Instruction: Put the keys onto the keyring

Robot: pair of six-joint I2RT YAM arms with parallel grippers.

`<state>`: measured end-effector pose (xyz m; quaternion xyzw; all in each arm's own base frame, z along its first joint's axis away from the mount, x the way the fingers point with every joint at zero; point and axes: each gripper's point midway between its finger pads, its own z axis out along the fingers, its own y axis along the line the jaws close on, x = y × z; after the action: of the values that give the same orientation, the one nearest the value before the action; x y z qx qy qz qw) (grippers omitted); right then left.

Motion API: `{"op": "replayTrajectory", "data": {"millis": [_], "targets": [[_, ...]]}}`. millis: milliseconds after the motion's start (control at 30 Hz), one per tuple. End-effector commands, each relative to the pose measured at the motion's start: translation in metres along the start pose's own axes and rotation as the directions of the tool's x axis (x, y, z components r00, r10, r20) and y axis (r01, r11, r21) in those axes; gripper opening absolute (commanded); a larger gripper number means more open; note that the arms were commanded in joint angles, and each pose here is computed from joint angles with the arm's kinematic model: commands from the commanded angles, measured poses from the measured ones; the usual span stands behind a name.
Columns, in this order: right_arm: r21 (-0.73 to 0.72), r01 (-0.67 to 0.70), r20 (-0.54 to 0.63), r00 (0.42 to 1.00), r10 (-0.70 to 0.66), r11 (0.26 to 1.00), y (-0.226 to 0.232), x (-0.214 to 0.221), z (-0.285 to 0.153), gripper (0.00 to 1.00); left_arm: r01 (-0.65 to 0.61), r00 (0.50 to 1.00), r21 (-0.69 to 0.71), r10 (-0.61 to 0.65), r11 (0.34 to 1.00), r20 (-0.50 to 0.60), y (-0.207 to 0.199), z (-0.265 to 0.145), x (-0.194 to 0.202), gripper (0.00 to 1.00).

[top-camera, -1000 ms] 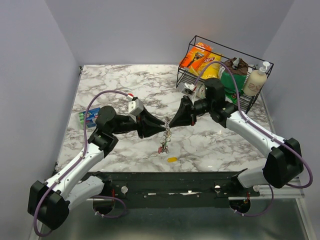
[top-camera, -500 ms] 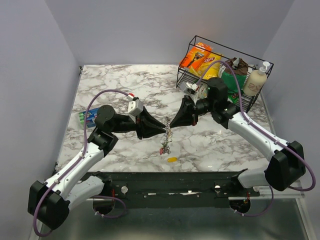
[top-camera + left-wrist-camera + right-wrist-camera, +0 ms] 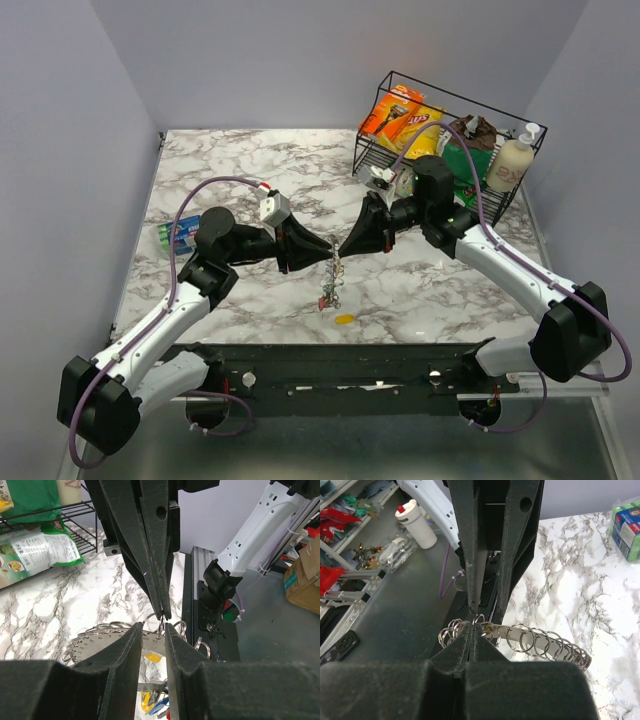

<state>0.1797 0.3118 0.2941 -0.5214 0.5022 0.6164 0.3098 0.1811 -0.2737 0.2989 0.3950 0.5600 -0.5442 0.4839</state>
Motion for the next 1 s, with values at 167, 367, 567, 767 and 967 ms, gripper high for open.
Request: {"op": "replayTrajectory", "data": {"millis": [167,367,567,767,967], "targets": [[-0.034,0.101,0.022,0.995,-0.101,0.994,0.015,-0.025,0.001,0.01,-0.019,1.0,0.013,0.019,1.0,0.017,-0.001,0.004,-0.01,0.33],[-0.024,0.101,0.024,0.995,-0.1,0.995,0.013,-0.026,0.002,0.01,-0.004,1.0,0.036,0.004,0.999,0.006,-0.004,0.007,-0.007,0.32],[-0.016,0.102,0.03,0.994,-0.101,0.995,0.013,-0.028,0.002,0.01,-0.005,1.0,0.046,0.005,0.999,0.003,-0.006,0.008,-0.006,0.3],[-0.012,0.1,0.03,0.995,-0.1,0.995,0.012,-0.026,0.002,0.01,-0.003,1.0,0.025,0.003,1.0,0.008,-0.004,0.008,-0.007,0.0],[0.02,0.09,0.032,0.995,-0.091,0.996,0.007,-0.025,0.002,0.09,-0.02,1.0,-0.012,0.02,1.0,0.017,-0.003,0.005,-0.015,0.0]]}}
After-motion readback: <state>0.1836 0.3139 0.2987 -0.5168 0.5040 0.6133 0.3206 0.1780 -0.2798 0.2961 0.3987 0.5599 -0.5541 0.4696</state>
